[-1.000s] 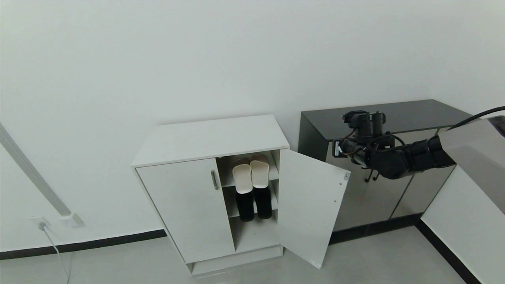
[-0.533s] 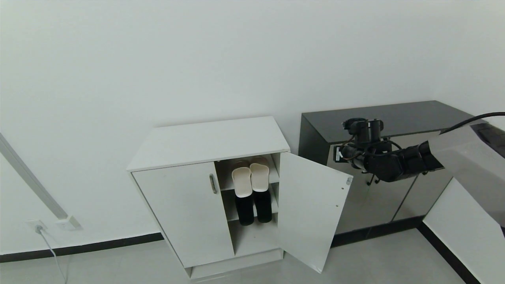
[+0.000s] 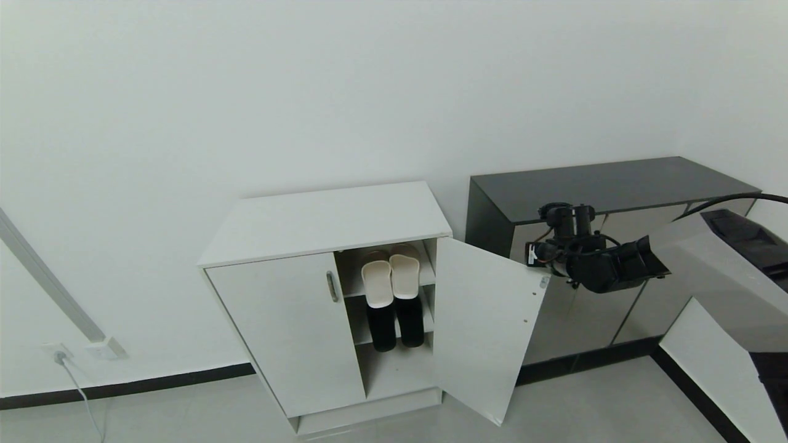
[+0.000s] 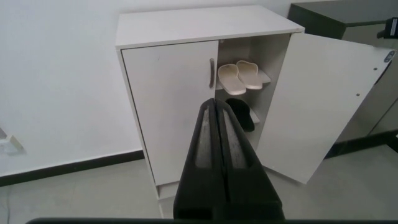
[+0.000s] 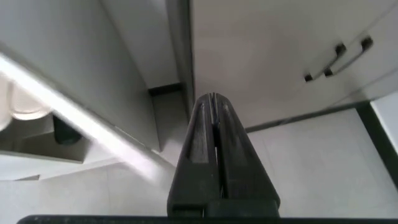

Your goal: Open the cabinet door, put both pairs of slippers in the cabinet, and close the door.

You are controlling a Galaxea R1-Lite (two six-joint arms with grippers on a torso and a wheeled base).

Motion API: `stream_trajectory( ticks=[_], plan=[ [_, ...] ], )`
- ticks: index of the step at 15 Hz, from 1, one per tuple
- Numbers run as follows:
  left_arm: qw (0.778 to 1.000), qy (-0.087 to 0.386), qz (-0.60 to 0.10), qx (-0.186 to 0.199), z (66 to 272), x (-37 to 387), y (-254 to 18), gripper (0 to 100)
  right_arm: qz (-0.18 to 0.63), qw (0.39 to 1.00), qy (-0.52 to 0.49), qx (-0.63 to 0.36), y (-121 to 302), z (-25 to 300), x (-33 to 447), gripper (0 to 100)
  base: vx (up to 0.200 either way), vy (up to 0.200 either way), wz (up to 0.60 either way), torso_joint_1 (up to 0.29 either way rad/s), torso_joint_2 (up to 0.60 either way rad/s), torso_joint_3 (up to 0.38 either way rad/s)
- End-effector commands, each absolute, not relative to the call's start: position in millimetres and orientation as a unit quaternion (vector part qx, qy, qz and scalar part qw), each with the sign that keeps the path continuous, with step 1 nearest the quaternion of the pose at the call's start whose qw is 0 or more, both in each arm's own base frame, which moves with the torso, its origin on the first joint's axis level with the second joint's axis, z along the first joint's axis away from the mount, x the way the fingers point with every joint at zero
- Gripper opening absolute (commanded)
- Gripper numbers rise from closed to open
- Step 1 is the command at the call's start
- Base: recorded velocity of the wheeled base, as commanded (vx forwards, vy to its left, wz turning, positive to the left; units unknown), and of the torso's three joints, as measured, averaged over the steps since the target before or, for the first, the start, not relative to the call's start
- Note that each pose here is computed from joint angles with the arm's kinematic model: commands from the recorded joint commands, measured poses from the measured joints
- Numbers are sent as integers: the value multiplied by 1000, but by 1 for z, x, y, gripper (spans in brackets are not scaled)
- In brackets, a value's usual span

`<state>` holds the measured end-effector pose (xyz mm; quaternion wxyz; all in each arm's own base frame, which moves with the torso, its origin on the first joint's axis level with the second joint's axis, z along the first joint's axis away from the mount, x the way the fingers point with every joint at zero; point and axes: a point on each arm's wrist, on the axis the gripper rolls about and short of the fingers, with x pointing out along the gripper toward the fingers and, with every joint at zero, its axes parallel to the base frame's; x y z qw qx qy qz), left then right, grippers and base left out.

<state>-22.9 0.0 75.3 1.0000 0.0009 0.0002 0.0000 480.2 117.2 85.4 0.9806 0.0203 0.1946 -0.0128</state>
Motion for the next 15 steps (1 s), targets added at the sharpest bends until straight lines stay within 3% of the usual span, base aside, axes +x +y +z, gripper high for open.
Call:
stream_trajectory(
  ticks=[1, 15],
  plan=[
    [1000, 1, 0, 1, 75, -23, 0, 0, -13, 980, 198, 20, 118, 83, 480, 0, 0, 0, 0, 0, 0, 0],
    [1000, 1, 0, 0, 75, -23, 0, 0, 13, 973, 229, 7, 138, 91, 449, 0, 0, 0, 0, 0, 0, 0]
  ],
)
